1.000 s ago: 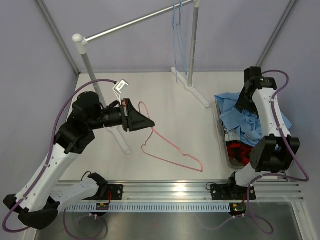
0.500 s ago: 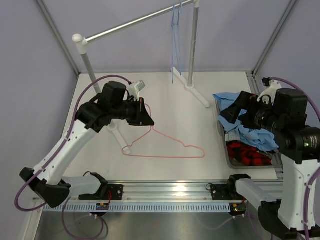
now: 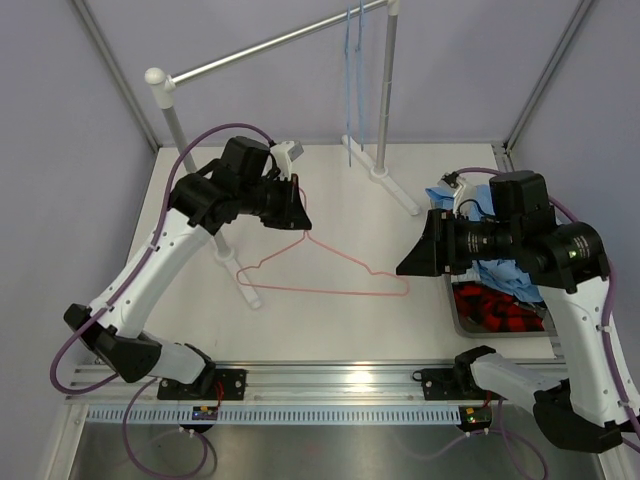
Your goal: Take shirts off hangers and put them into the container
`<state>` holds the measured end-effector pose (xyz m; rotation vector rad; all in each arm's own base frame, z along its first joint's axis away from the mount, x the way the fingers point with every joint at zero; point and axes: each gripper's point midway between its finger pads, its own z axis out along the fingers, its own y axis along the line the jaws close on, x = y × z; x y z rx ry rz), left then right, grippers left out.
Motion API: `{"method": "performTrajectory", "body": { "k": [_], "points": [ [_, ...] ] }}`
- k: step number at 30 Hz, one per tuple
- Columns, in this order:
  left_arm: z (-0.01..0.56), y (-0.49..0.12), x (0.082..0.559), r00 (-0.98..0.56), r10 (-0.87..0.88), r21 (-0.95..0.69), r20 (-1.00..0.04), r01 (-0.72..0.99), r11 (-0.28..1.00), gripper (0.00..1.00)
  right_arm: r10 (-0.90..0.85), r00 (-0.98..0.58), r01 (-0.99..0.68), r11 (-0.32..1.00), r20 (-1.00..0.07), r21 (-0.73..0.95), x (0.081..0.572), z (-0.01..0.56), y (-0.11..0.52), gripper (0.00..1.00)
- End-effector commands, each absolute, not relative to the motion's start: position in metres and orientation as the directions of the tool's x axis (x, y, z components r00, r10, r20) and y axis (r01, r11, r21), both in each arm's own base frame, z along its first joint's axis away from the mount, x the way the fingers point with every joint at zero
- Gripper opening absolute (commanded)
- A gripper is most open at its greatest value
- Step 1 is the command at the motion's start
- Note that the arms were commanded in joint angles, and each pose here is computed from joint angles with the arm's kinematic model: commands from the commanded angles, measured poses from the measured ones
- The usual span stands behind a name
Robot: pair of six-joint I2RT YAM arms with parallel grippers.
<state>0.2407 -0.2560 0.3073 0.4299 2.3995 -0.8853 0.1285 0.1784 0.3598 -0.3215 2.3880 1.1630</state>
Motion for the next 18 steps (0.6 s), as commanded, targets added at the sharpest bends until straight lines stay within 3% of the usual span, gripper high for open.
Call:
{"method": "performTrajectory", "body": {
  "k": [1,10,18],
  "points": [
    [0.336,-0.264,0.249,-0.758,0.084,-0.505,-0.647,0.509,0.697,0.00,-0.090,-0.892,-0.405,0.591,-0.443,0.697,0.106,0.348,0.180,0.63],
    [0.340,-0.268,0.245,-0.766,0.084,-0.528,-0.638,0.514,0.676,0.00,-0.129,-0.904,-0.389,0.645,-0.408,0.658,0.107,0.319,0.177,0.60],
    [0.335,-0.261,0.235,-0.773,0.096,-0.525,-0.627,0.511,0.681,0.00,-0.095,-0.870,-0.412,0.679,-0.484,0.607,0.127,0.337,0.175,0.61]
  ]
}}
